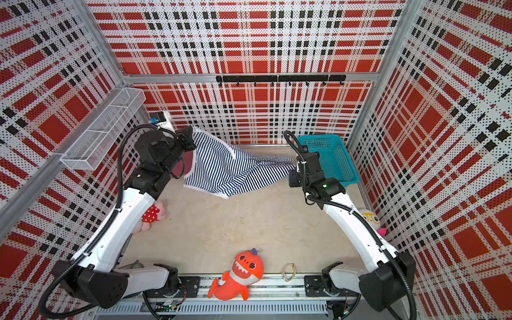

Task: Fold and stack tank tops
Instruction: Smooth out the tank top at the center of the table.

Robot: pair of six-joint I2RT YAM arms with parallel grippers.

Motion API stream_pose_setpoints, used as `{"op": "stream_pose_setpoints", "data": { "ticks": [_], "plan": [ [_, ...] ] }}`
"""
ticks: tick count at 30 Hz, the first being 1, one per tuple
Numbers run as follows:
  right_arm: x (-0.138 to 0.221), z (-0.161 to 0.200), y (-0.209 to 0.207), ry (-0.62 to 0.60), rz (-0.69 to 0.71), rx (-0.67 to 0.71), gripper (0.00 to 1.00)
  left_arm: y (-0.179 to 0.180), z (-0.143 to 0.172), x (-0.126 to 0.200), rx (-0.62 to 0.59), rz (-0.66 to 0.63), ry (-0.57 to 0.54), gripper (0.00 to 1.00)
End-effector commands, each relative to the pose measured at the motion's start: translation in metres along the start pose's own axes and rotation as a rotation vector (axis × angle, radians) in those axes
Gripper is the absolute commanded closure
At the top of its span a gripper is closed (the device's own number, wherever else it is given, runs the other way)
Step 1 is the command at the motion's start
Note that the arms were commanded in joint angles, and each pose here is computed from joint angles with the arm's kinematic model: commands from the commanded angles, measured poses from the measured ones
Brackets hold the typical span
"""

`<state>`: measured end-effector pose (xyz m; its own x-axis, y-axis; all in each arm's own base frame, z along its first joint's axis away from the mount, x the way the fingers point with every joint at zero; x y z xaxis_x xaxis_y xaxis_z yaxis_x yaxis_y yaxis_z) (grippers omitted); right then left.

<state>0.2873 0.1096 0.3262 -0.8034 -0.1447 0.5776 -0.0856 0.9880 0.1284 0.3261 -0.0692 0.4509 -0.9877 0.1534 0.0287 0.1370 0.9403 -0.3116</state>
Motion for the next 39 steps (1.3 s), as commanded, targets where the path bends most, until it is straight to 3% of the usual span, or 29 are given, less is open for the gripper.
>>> {"op": "stream_pose_setpoints", "data": {
  "ticks": [1,4,12,16,19,21,24,27,33,36,39],
  "plan": [
    [0.000,0.010,-0.002,0.040,-0.010,0.058,1.00,0.025,0.028,-0.004,-0.030,-0.025,0.148,1.00],
    [-0.017,0.039,-0.001,0.140,-0.069,0.055,1.00,0.043,0.066,-0.012,0.012,-0.015,0.255,1.00],
    [-0.049,0.156,-0.012,0.436,-0.116,-0.032,1.00,0.096,0.213,-0.028,0.133,-0.089,0.525,1.00],
    [-0.042,0.191,-0.019,0.517,-0.121,-0.065,0.98,0.120,0.250,-0.041,0.171,-0.149,0.588,1.00],
    [-0.037,0.198,-0.018,0.536,-0.150,-0.090,0.85,0.128,0.262,-0.055,0.185,-0.167,0.573,0.97],
    [-0.036,0.197,-0.019,0.568,-0.125,-0.109,0.77,0.131,0.265,-0.067,0.176,-0.172,0.570,0.73],
    [-0.033,0.196,-0.029,0.619,0.028,-0.098,0.67,0.133,0.256,-0.080,0.146,-0.185,0.555,0.43],
    [-0.025,0.188,-0.032,0.602,0.073,-0.114,0.52,0.129,0.233,-0.083,0.105,-0.204,0.518,0.26],
    [-0.012,0.160,-0.026,0.489,0.039,-0.207,0.47,0.095,0.210,-0.046,-0.014,-0.260,0.500,0.23],
    [-0.016,0.148,-0.021,0.428,0.004,-0.240,0.50,0.070,0.228,-0.029,0.013,-0.174,0.547,0.34],
    [-0.031,0.145,-0.014,0.415,-0.020,-0.273,0.54,0.022,0.259,-0.031,-0.018,-0.039,0.631,0.45]
  ]
}}
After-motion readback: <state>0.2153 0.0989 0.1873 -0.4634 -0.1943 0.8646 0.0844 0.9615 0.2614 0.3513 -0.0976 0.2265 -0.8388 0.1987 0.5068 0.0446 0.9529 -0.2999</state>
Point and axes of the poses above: each gripper's point midway between its finger pads, its own x axis back along the fingers, its own y axis along the line the jaws close on, z = x × y, the point moved 9 cm from there along x, back along the fingers, and after that the axes turned 4 degrees about -x, right-handed, at the moved point
